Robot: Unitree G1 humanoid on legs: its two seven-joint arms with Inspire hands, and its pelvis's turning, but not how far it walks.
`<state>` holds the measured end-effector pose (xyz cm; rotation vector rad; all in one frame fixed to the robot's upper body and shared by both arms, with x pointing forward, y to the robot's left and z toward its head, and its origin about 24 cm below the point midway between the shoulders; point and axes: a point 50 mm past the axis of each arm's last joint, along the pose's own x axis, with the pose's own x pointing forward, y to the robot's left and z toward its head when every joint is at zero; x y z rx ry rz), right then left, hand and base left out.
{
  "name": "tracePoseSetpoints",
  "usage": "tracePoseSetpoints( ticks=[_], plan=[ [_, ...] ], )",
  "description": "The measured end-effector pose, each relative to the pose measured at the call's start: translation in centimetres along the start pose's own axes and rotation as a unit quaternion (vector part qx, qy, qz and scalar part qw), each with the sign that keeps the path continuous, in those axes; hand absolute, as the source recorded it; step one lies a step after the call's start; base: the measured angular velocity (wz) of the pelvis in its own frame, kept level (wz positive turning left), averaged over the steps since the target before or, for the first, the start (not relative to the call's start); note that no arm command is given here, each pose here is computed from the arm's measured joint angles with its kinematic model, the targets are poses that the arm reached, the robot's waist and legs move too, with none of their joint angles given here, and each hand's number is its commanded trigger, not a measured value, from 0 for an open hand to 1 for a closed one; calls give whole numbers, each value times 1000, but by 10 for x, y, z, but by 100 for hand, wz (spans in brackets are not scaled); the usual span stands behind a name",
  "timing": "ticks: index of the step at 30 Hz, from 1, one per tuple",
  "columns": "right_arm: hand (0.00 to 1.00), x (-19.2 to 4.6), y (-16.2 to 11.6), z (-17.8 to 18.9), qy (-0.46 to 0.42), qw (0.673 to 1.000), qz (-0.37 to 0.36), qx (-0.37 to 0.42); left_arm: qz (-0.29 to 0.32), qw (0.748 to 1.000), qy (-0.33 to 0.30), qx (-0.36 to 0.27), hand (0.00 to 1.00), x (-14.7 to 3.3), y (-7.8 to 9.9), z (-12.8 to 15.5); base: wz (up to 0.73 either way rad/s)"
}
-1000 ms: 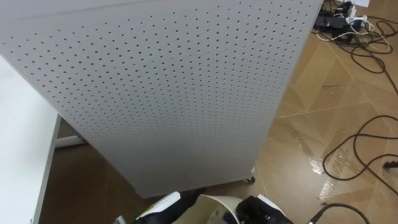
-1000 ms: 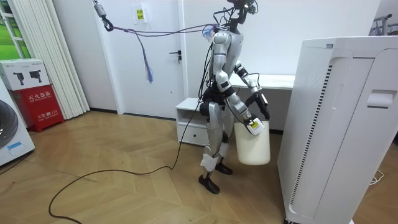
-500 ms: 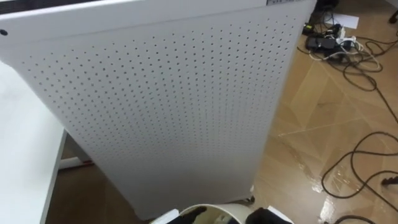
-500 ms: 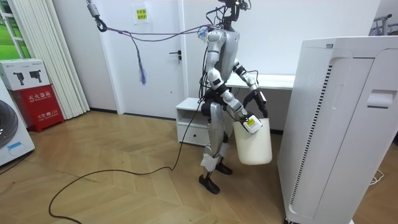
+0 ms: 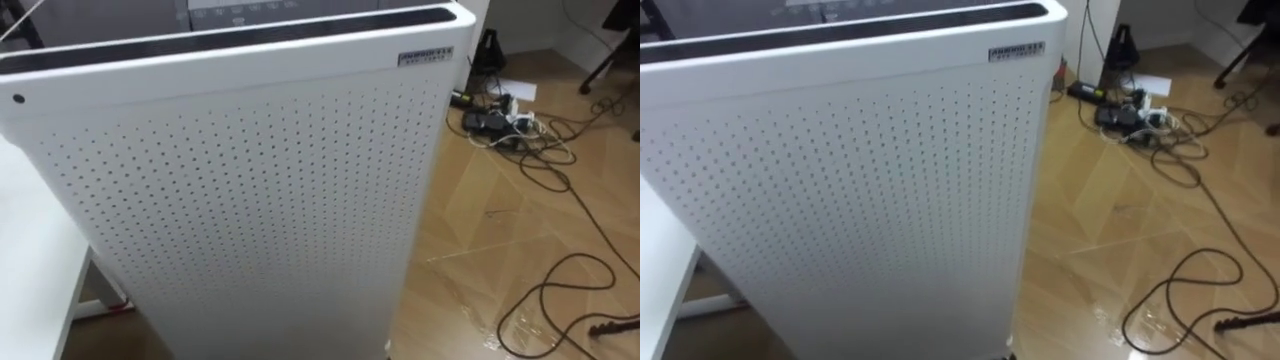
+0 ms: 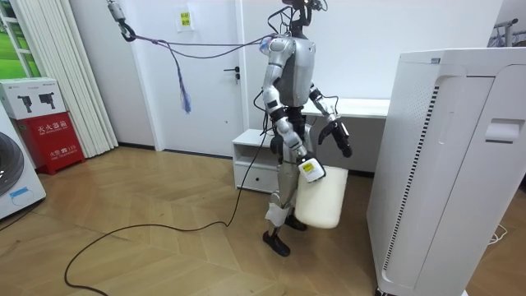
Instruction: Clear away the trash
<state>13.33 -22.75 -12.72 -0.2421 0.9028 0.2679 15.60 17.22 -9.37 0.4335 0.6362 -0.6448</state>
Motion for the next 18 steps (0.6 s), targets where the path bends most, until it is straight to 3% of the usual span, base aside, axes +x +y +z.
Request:
tracePoseSetpoints(
  ticks=[3, 8, 12, 18],
  plan=[
    [100, -4, -3, -20, 31, 998, -32, 47, 6, 999, 37, -39, 0, -3, -4, -22, -7],
    [100, -15, -5, -49, 63, 986, -74, 135, 69, 978, 103, -167, 0, -21, -9, -68, -10],
    [100, -22, -4, -69, 92, 970, -102, 201, 139, 939, 174, -262, 0, -41, -19, -106, -13],
    [100, -31, 6, -94, 131, 936, -137, 297, 199, 868, 212, -403, 0, -53, -44, -129, -9]
  ],
)
